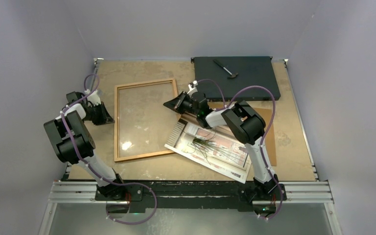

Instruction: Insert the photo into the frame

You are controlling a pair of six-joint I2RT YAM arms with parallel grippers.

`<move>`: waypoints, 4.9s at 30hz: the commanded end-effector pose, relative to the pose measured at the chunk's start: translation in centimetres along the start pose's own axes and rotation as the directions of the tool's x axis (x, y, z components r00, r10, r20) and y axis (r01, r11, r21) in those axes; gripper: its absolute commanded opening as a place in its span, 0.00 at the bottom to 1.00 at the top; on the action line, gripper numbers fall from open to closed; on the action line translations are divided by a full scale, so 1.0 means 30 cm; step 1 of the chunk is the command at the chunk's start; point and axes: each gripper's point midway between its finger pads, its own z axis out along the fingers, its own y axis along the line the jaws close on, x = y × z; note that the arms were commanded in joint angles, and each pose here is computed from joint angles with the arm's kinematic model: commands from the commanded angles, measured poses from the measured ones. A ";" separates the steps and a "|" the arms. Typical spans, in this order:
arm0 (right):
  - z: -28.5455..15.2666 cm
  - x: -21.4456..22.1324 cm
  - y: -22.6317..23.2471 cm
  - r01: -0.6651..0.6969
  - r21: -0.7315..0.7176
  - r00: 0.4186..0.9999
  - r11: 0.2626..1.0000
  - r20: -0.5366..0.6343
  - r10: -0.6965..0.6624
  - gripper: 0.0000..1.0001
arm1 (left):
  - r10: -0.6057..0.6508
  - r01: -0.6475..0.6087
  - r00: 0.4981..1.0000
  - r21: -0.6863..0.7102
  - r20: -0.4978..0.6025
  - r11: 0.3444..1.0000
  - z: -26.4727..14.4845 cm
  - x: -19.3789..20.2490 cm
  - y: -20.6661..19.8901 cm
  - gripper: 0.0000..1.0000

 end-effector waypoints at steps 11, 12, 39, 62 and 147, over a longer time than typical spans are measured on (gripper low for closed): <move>-0.046 0.087 0.339 -0.188 -0.228 0.978 0.956 -0.137 0.159 0.00 | 0.009 -0.010 0.997 -0.012 -0.082 1.000 0.049 0.089 0.024 0.03; -0.049 0.091 0.347 -0.194 -0.237 0.976 0.952 -0.143 0.164 0.00 | 0.009 -0.010 0.996 -0.014 -0.083 1.000 0.048 0.089 0.024 0.03; -0.008 0.142 0.147 -0.053 -0.003 0.986 0.999 -0.157 0.052 0.00 | 0.012 -0.013 0.997 -0.012 -0.070 1.000 0.039 0.072 0.018 0.03; -0.062 0.160 0.117 -0.027 0.024 0.963 0.999 -0.266 0.032 0.00 | 0.006 -0.007 0.998 -0.009 -0.065 1.000 0.042 0.074 0.017 0.02; -1.483 0.032 -0.341 -0.223 0.931 0.970 0.288 0.184 0.158 0.99 | 0.174 -0.173 0.985 0.052 -0.003 0.984 -0.097 -0.073 -0.029 0.13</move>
